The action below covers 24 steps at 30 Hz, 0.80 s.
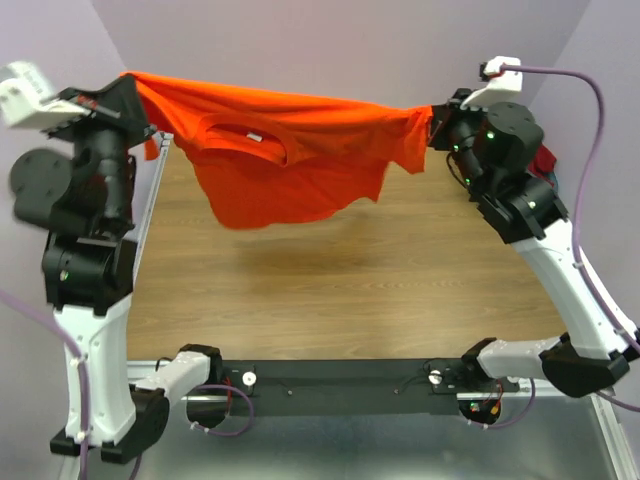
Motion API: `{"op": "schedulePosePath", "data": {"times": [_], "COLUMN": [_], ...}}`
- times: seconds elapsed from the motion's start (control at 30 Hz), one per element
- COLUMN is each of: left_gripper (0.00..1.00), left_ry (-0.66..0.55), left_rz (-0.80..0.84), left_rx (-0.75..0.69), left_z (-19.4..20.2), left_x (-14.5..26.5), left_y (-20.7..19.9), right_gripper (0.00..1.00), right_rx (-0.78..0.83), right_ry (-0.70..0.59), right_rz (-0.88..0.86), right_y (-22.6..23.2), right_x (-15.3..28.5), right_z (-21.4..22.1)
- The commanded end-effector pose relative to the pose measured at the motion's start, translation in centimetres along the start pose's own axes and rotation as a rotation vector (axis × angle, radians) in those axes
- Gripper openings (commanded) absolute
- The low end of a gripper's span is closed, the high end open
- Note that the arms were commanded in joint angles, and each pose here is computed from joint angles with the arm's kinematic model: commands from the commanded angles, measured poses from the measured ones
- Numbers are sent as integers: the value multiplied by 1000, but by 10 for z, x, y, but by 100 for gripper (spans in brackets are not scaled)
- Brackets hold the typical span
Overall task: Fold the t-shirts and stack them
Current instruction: Flatten the tshirt out
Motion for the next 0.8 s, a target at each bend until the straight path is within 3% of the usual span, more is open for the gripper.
{"op": "schedulePosePath", "data": {"times": [0.0,0.13,0.33,0.43,0.6,0.77], "left_gripper": [0,0,0,0,0,0], "left_ry": [-109,-145,46,74,44,-28], "left_rz": [-58,-46,-36,-60,-79,-112], "left_rx": [-61,-63,-85,-78,-75,-78], "left_z": [-39,-55,-4,15,11,-9], "left_x": [30,50,28,21,25,42], "left_y": [11,12,13,18,22,27], "right_gripper": [0,1,1,1,1,1], "right_rx": [78,74,101,106,98,88], "right_ry": [-34,-44,-4,10,22,41], "right_rz": [45,16,-19,8,21,-99], "right_y": [-16,-14,-1,0,-3,5], "right_x": [22,29,4,-7,-7,10], "right_z": [-16,-21,-12,-5,2,0]}}
Point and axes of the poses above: each gripper's point midway between its finger pads, its own x axis back along the fingers, its own y axis along the line the jaws close on, z = x × y, the point moved 6 cm from there along x, back along the fingers, and after that the axes turned 8 degrees about -x, right-handed, at the moved point
